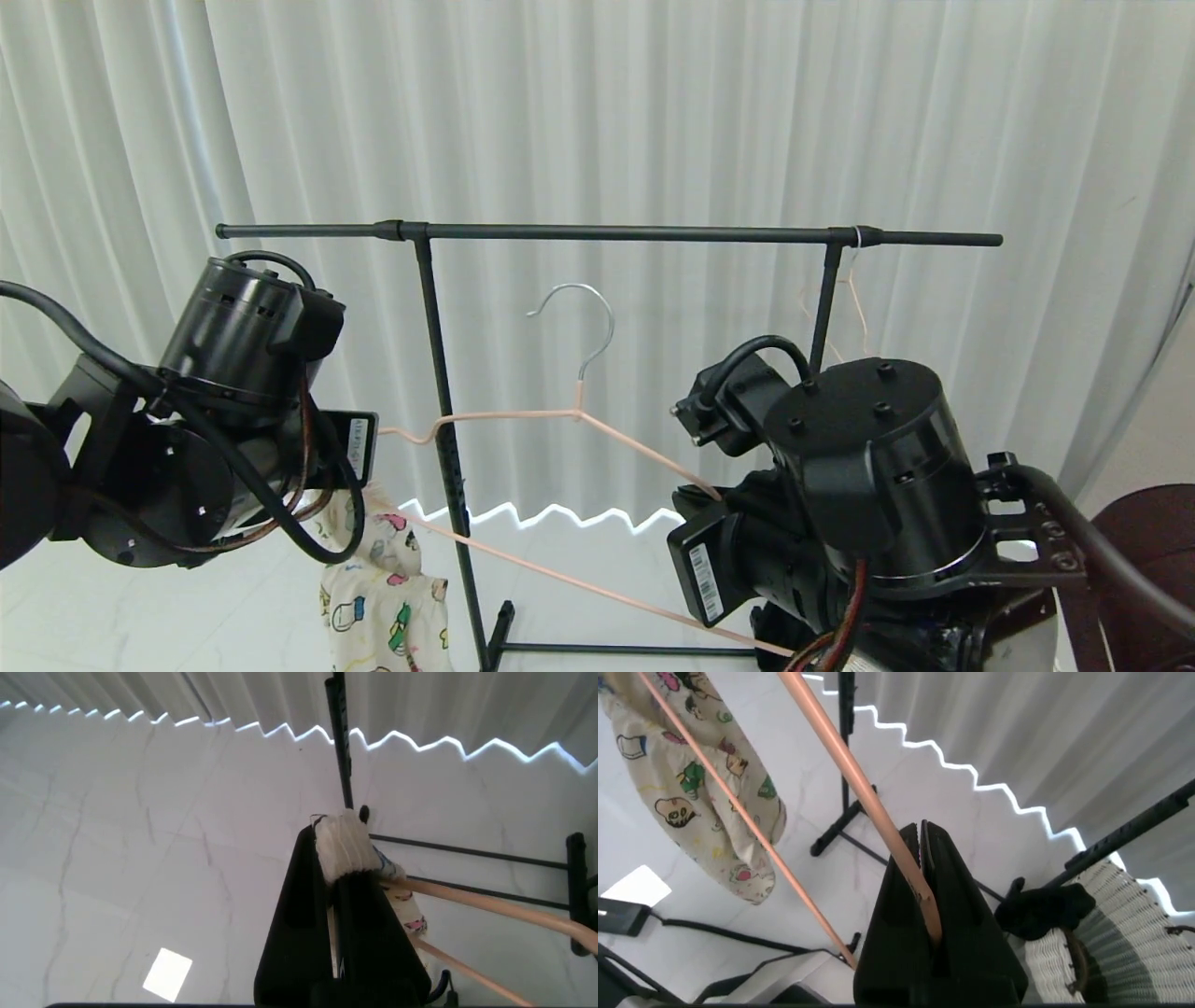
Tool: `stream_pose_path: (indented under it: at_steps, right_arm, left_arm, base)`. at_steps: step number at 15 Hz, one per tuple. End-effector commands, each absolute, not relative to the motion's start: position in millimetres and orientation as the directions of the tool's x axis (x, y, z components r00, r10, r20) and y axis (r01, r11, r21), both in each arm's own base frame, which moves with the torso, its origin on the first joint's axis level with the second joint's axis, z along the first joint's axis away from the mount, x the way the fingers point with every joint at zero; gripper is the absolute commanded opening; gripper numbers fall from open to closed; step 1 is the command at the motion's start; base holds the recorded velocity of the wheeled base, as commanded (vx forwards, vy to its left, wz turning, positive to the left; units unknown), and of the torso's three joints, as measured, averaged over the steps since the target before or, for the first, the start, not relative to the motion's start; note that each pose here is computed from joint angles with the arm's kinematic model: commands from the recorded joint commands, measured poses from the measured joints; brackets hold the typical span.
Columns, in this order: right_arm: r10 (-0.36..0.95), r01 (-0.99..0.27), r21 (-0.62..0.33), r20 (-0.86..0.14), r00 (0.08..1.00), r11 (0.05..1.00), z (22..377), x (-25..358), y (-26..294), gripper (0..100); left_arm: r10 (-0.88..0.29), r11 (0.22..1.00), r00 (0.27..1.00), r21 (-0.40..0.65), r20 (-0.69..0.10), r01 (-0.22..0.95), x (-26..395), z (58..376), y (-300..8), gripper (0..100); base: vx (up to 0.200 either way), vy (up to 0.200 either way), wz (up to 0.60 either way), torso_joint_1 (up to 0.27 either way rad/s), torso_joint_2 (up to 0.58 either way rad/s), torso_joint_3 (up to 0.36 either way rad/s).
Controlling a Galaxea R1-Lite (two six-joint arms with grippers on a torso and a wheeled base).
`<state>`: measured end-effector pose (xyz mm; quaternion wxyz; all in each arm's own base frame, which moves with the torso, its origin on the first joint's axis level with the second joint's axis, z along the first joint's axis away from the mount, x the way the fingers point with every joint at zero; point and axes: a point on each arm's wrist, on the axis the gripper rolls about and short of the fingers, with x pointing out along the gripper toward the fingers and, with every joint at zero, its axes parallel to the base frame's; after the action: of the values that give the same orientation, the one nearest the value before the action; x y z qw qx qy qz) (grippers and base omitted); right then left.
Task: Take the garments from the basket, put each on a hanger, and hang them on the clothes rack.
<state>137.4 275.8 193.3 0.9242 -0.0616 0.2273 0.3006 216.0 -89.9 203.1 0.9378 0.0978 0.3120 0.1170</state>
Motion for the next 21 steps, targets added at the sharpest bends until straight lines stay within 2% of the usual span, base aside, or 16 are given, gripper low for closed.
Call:
stream_pose_path:
  at_steps: [1,9,12,14,17,21]
  right_arm:
    - [0.52,-0.58,0.017,-0.464,0.717,0.815,189.1,139.6,280.1,0]
    - [0.531,-0.588,0.014,-0.447,0.72,0.809,173.4,149.9,327.8,0]
    - [0.543,-0.605,0.011,-0.455,0.706,0.796,166.5,145.5,339.1,0]
    - [0.56,-0.608,0.048,-0.452,0.694,0.793,165.2,138.7,348.4,0]
    - [0.558,-0.602,0.054,-0.45,0.697,0.796,163.5,133.3,352.6,0]
    - [0.575,-0.605,0.082,-0.433,0.695,0.792,167.3,129.0,356.1,0]
  left_arm:
    - [0.279,0.954,0.781,0.254,-0.559,-0.159,214.9,204.2,-89.7,0]
    - [0.252,0.961,0.8,0.236,-0.545,-0.142,208.0,209.8,-92.9,0]
    - [0.201,0.976,0.823,0.183,-0.532,-0.12,198.5,215.0,-101.5,0]
    - [0.14,0.987,0.845,0.144,-0.517,-0.075,187.9,220.8,-110.8,0]
    - [0.038,0.993,0.867,0.117,-0.497,0.024,170.2,228.1,-124.3,0]
    - [-0.096,0.988,0.87,0.058,-0.484,0.142,154.1,238.9,-130.3,0]
  base:
    - [0.0,0.0,0.0,0.0,0.0,0.0]
    - [0.0,0.0,0.0,0.0,0.0,0.0]
    - [0.0,0.0,0.0,0.0,0.0,0.0]
    - [0.0,0.0,0.0,0.0,0.0,0.0]
    - [0.0,0.0,0.0,0.0,0.0,0.0]
    - [0.0,0.0,0.0,0.0,0.0,0.0]
